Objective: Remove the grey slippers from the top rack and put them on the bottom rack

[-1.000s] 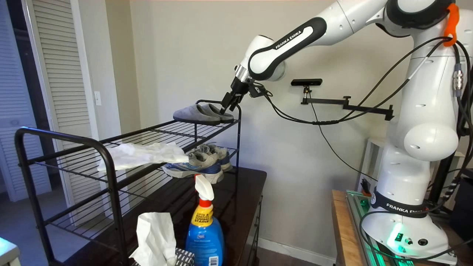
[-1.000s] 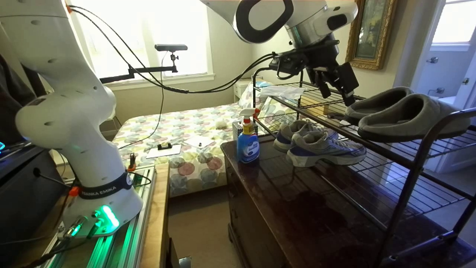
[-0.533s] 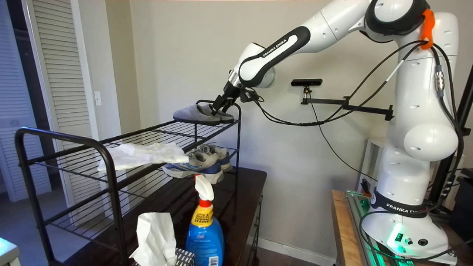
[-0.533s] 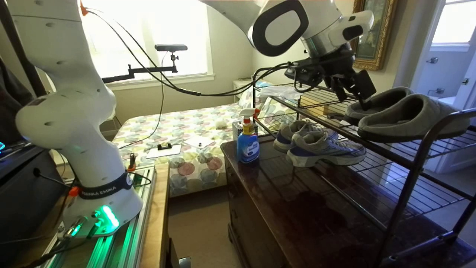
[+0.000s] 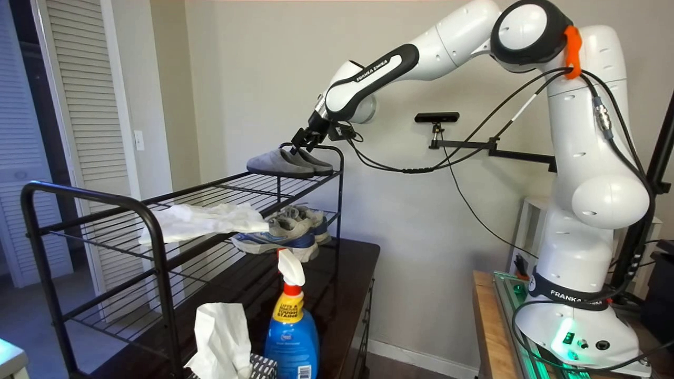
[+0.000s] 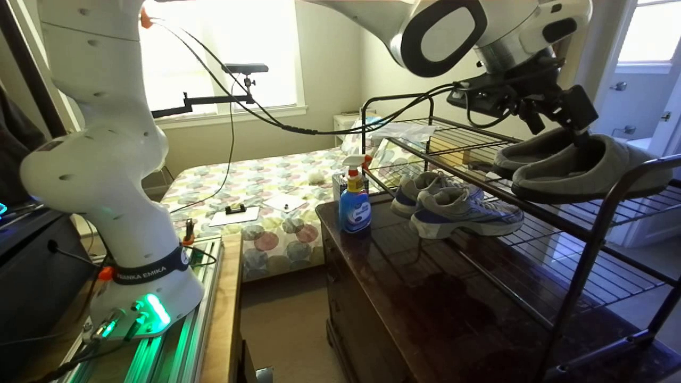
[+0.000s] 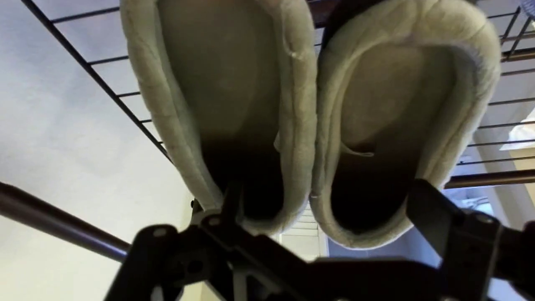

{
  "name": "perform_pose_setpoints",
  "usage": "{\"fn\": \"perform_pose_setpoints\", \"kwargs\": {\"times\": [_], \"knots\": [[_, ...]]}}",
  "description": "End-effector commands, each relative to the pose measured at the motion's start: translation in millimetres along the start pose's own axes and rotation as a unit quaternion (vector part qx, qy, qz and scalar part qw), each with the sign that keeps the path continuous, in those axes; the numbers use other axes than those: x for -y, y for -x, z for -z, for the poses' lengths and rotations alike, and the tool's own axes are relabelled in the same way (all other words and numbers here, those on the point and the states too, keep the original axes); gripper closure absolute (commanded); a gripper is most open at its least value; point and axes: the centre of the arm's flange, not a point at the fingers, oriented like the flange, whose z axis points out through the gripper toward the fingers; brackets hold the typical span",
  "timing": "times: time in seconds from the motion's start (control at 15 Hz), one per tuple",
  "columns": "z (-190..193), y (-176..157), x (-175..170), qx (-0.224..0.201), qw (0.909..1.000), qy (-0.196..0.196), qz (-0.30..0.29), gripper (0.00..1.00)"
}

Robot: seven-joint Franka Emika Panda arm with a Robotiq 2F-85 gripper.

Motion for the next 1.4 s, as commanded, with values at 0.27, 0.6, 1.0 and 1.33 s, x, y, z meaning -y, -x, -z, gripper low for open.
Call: {"fn": "perform_pose_setpoints", "kwargs": {"times": [0.27, 0.6, 1.0, 1.33], "knots": [[-51.4, -21.1, -8.3, 0.025, 0.9961, -0.062, 0.057, 0.00], [-68.9, -29.2, -17.0, 0.020, 0.9979, -0.036, 0.051, 0.00], [-81.4, -29.9, -12.9, 0.019, 0.9981, -0.035, 0.046, 0.28], [-81.6, -29.7, -13.5, 0.024, 0.9987, -0.031, 0.034, 0.63]]}}
